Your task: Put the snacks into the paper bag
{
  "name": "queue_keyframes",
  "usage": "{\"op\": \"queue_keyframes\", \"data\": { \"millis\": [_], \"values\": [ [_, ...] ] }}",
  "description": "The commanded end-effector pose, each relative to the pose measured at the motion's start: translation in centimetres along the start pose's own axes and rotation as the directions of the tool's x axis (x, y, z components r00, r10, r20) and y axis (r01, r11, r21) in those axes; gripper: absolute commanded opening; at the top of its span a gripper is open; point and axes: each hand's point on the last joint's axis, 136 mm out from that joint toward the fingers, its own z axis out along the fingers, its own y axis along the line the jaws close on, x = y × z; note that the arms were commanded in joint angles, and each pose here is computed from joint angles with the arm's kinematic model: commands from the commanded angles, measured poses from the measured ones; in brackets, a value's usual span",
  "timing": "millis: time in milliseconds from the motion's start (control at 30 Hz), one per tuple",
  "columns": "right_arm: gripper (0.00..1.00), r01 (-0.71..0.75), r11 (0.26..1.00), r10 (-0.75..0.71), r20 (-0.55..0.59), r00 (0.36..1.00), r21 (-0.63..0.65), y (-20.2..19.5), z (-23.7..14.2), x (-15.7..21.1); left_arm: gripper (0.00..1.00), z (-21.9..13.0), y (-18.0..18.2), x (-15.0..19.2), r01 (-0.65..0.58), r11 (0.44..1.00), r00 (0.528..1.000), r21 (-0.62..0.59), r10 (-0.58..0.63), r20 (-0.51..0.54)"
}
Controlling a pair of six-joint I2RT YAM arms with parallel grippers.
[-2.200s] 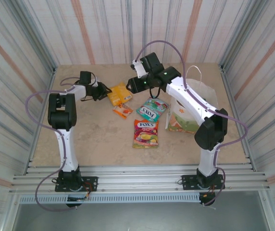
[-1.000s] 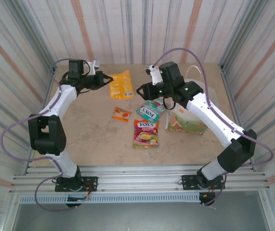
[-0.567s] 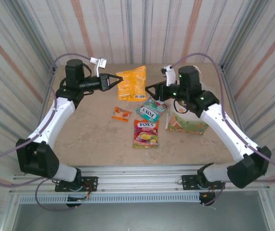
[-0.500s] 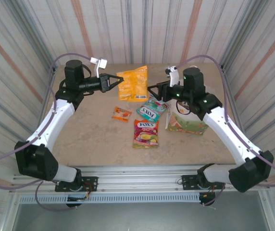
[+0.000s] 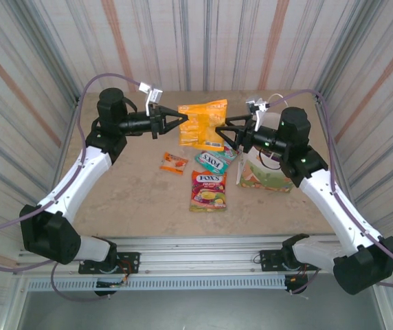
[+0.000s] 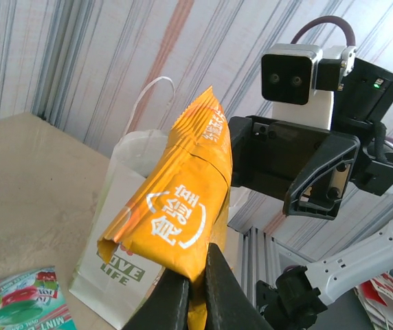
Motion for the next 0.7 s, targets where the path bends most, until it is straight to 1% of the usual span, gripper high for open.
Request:
{"op": "queue_keyframes", "data": {
  "millis": [0, 167, 333, 367, 433, 467, 500, 533, 567, 633, 667],
  "values": [
    [0.64, 0.0, 0.999, 0.002, 0.025, 1.0, -0.047, 0.85, -0.35, -0.36, 0.0, -0.19, -2.43, -0.95, -0.076, 0.995, 0.997, 0.071, 0.075, 0.021],
    [0.61, -0.001, 0.997, 0.005, 0.039, 0.999, -0.083, 1.11, -0.05, -0.65, 0.0, -0.09, -2.74, -1.13, -0.085, 0.992, 0.996, 0.09, 0.083, 0.026],
    [0.53, -0.015, 0.995, 0.019, 0.036, 0.999, -0.096, 1.11, 0.19, -0.63, 0.0, -0.05, -3.04, -1.38, -0.096, 0.991, 0.995, 0.097, 0.093, 0.035],
    [0.51, -0.016, 0.995, 0.02, 0.035, 0.999, -0.095, 1.03, 0.22, -0.62, 0.0, 0.02, -3.05, -1.34, -0.098, 0.99, 0.995, 0.098, 0.094, 0.036],
    [0.41, -0.015, 0.996, 0.019, 0.036, 0.999, -0.092, 0.99, 0.25, -0.58, 0.0, 0.06, -2.92, -1.33, -0.098, 0.991, 0.995, 0.095, 0.095, 0.038],
    [0.35, -0.014, 0.996, 0.017, 0.036, 0.999, -0.089, 0.87, 0.26, -0.56, 0.0, 0.08, -2.93, -1.35, -0.097, 0.991, 0.995, 0.095, 0.094, 0.038],
    [0.26, -0.011, 0.996, 0.014, 0.038, 0.999, -0.085, 0.84, 0.24, -0.58, 0.0, 0.09, -2.82, -1.35, -0.097, 0.991, 0.995, 0.089, 0.094, 0.04],
    [0.19, -0.005, 0.997, 0.008, 0.041, 0.999, -0.079, 0.77, 0.21, -0.62, 0.02, 0.11, -2.67, -1.34, -0.096, 0.992, 0.995, 0.083, 0.093, 0.041],
    [0.16, 0.002, 0.997, 0.001, 0.046, 0.999, -0.072, 0.74, 0.16, -0.68, 0.04, 0.09, -2.68, -1.33, -0.097, 0.992, 0.995, 0.081, 0.094, 0.041],
    [0.12, 0.016, 0.998, -0.012, 0.056, 0.998, -0.062, 0.71, 0.04, -0.77, 0.1, 0.11, -2.51, -1.33, -0.09, 0.993, 0.995, 0.073, 0.087, 0.039],
    [0.11, 0.026, 0.998, -0.022, 0.06, 0.998, -0.059, 0.72, -0.06, -0.78, 0.12, 0.14, -2.42, -1.24, -0.084, 0.994, 0.996, 0.071, 0.081, 0.035]
  ]
}}
